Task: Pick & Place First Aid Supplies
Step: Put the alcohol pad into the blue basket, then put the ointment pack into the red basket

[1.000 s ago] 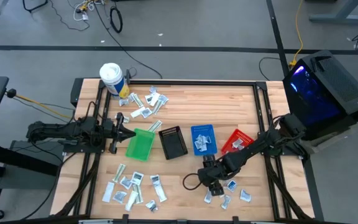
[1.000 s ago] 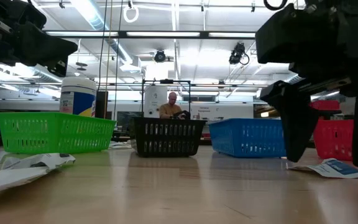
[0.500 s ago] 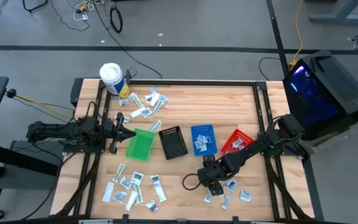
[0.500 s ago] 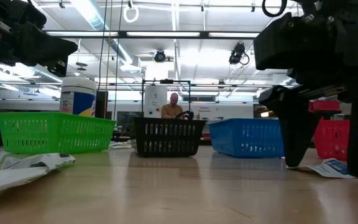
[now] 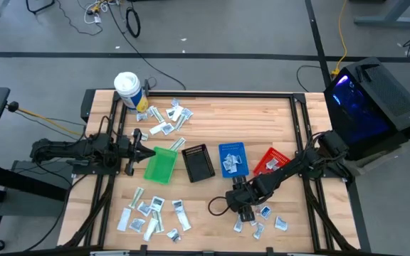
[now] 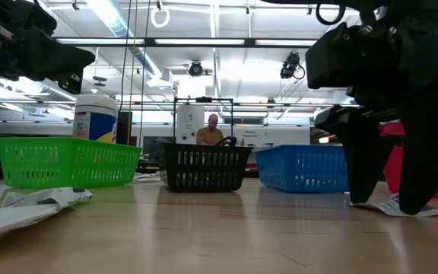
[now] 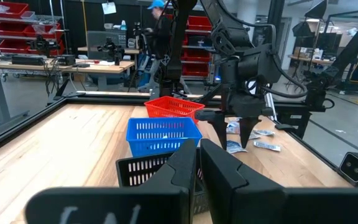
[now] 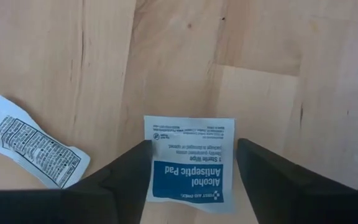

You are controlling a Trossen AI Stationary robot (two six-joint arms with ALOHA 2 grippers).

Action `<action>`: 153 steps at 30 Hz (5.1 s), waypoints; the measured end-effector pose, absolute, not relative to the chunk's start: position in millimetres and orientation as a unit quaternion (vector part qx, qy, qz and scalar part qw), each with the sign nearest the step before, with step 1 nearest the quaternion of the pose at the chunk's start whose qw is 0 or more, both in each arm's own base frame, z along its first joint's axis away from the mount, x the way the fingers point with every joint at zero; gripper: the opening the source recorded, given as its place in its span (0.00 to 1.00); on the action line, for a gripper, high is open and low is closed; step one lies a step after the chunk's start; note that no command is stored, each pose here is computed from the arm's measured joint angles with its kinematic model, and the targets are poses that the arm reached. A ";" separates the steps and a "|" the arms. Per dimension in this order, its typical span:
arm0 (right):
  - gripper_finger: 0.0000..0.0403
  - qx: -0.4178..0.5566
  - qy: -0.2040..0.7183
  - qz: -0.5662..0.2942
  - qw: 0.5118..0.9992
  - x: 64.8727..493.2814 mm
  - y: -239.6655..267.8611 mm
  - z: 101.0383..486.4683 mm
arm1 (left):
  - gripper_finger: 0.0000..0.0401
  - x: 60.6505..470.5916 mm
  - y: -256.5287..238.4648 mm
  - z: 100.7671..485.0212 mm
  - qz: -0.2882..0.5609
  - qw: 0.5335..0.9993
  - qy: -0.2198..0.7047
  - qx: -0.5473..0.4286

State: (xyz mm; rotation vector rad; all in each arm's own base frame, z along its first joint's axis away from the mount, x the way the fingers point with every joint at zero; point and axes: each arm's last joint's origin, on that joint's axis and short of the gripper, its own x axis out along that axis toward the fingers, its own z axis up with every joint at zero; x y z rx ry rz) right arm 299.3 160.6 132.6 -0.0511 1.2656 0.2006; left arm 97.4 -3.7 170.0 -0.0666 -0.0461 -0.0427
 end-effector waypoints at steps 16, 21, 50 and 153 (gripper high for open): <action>0.48 -0.024 0.591 0.091 0.801 299.1 160.5 132.3 | 0.08 97.4 -3.7 170.1 -0.022 0.999 -0.023 -0.033; 0.45 -0.025 0.591 0.091 0.801 299.1 160.5 132.2 | 0.08 97.4 -3.7 170.2 -0.021 0.999 -0.024 -0.033; 0.44 -0.021 0.582 0.111 0.805 293.3 158.7 151.3 | 0.08 97.4 -3.7 170.2 -0.021 0.999 -0.024 -0.033; 0.66 -0.022 0.499 0.013 0.866 286.1 39.7 224.9 | 0.08 97.5 -3.7 170.1 -0.021 0.999 -0.024 -0.033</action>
